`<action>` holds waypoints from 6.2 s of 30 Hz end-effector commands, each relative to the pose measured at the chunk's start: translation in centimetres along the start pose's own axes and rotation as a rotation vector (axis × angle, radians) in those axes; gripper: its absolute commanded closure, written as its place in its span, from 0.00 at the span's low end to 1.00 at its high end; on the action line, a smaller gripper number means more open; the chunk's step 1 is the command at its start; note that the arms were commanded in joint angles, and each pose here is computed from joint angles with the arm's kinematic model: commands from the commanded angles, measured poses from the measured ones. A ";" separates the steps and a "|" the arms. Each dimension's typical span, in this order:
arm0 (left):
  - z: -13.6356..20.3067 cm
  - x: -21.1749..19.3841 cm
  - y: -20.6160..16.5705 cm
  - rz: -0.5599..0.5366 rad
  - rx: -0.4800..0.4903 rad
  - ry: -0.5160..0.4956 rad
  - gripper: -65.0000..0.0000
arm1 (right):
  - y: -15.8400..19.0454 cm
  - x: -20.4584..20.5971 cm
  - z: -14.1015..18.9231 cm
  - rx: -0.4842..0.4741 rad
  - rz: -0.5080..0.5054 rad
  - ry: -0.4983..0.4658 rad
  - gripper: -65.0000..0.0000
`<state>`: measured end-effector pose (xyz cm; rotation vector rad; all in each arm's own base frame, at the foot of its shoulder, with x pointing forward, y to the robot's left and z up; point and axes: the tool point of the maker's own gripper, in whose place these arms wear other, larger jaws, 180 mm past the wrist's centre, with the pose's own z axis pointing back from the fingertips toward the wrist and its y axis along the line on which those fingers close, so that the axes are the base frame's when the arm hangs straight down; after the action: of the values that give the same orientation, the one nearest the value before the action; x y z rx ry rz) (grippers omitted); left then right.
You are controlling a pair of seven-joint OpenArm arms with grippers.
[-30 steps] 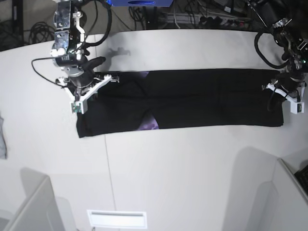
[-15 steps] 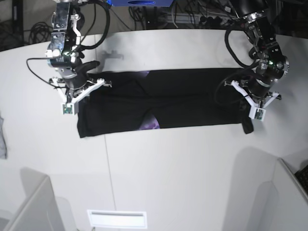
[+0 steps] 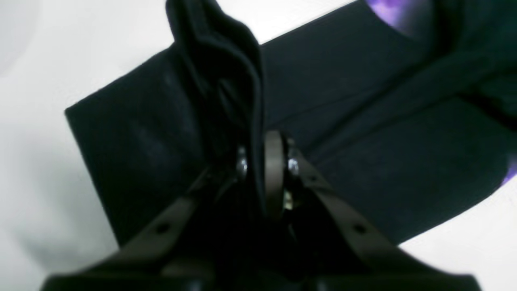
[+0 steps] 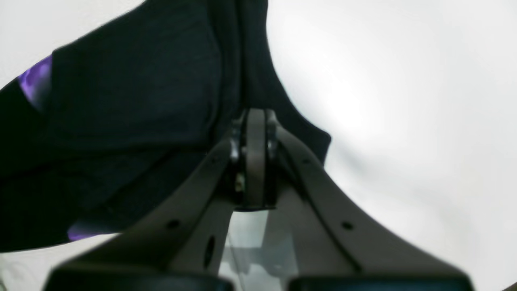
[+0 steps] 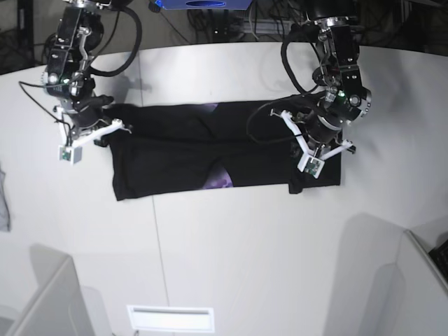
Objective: Fold the T-shirt properly
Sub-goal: 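Fold the strip end with the left gripper toward the right gripper, then release the folded end and move both grippers to the strip's new ends, then grasp the end with the right gripper and fold it toward the left gripper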
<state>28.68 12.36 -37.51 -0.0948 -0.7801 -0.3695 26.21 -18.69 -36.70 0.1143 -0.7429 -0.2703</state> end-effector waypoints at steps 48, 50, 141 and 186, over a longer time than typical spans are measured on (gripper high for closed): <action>-3.3 5.1 -8.8 0.014 -0.169 -0.074 1.00 | 0.8 3.1 0.1 0.022 0.003 -0.085 1.00; -3.5 4.8 -8.9 0.013 -0.168 -0.064 1.00 | 0.8 3.1 0.1 0.021 0.004 -0.085 1.00; -0.5 -5.8 9.7 0.318 0.196 0.044 1.00 | 1.6 -4.9 -7.8 0.479 0.051 0.409 0.32; -4.7 -9.7 3.1 0.230 0.007 0.162 1.00 | 14.7 2.5 -0.1 0.468 0.215 0.121 1.00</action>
<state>29.93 15.25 -44.47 -0.2424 -0.7873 -0.1263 30.10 -5.47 -33.71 0.4714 -0.6266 0.1112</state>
